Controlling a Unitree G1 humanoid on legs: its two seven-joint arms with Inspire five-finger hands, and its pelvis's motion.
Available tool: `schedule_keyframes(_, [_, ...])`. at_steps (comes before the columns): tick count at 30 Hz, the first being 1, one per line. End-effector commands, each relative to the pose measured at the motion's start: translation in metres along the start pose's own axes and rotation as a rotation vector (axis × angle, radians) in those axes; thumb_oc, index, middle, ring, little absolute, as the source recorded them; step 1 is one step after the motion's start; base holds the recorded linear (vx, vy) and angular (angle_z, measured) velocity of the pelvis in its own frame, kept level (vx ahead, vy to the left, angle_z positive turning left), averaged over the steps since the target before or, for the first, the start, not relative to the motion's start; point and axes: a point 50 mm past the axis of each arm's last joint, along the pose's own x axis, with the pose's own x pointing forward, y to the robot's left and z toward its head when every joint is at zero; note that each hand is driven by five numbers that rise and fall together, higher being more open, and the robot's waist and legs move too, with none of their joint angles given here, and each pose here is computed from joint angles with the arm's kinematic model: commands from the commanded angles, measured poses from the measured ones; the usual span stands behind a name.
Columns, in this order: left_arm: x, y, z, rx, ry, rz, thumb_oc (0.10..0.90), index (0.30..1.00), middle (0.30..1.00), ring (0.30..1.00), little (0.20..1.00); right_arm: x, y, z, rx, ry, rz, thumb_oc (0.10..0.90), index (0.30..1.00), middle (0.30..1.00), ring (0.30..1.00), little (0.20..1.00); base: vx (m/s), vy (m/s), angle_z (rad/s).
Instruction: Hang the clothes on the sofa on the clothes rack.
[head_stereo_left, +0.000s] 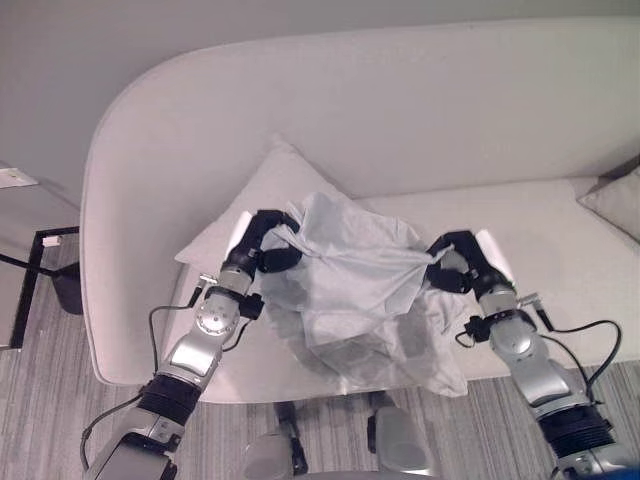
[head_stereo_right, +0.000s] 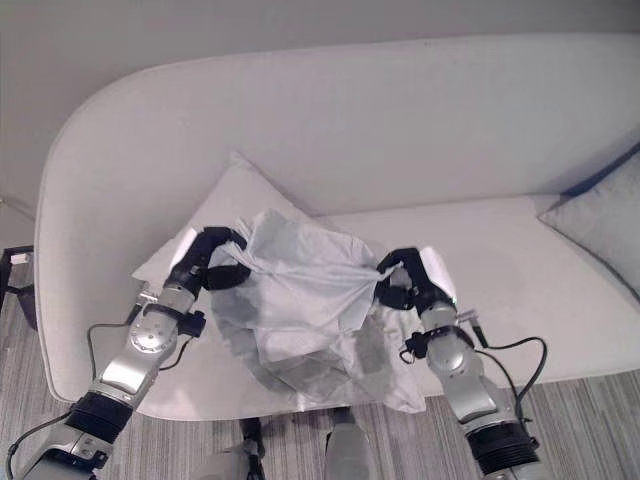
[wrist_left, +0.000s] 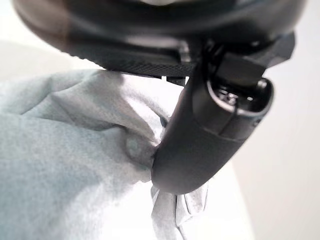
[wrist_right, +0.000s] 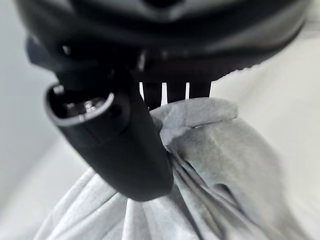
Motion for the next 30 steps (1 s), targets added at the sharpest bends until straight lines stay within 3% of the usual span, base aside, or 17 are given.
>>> schedule_keyframes(1, [0.019,0.047,0.062,-0.008,-0.320,0.159,0.400,0.300,0.300,0.300,0.300,0.019,-0.053,0.057,0.017,-0.319,-0.161,0.400,0.300,0.300,0.300,0.300,0.06,-0.301,0.41])
schedule_keyframes(2, [0.018,0.070,0.089,0.027,-0.430,0.228,0.400,0.300,0.300,0.300,0.300,0.023,-0.080,0.084,-0.019,-0.445,-0.210,0.400,0.300,0.300,0.300,0.300,0.02,-0.218,0.41])
schedule_keyframes(7, [0.004,0.101,0.123,0.083,-0.579,0.347,0.400,0.300,0.300,0.300,0.300,0.022,-0.119,0.111,-0.050,-0.566,-0.275,0.400,0.300,0.300,0.300,0.300,0.00,-0.124,0.30])
schedule_keyframes(14, [-0.015,0.131,0.159,0.167,-0.748,0.515,0.400,0.300,0.300,0.300,0.300,0.013,-0.158,0.117,-0.134,-0.580,-0.396,0.400,0.300,0.300,0.300,0.300,-0.08,0.112,0.49])
schedule_keyframes(19, [-0.007,0.134,0.191,0.246,-0.850,0.524,0.400,0.300,0.300,0.300,0.300,0.003,-0.175,0.105,-0.197,-0.525,-0.465,0.400,0.300,0.300,0.300,0.300,0.06,0.628,0.42])
schedule_keyframes(23, [-0.002,0.134,0.211,0.341,-0.895,0.511,0.400,0.300,0.300,0.300,0.300,0.014,-0.178,0.119,-0.180,-0.566,-0.516,0.400,0.300,0.300,0.300,0.300,-0.12,0.669,0.24])
schedule_keyframes(30, [0.007,0.137,0.200,0.339,-0.813,0.518,0.400,0.300,0.300,0.300,0.300,0.016,-0.204,0.120,-0.224,-0.530,-0.560,0.400,0.300,0.300,0.300,0.300,-0.08,0.299,0.42])
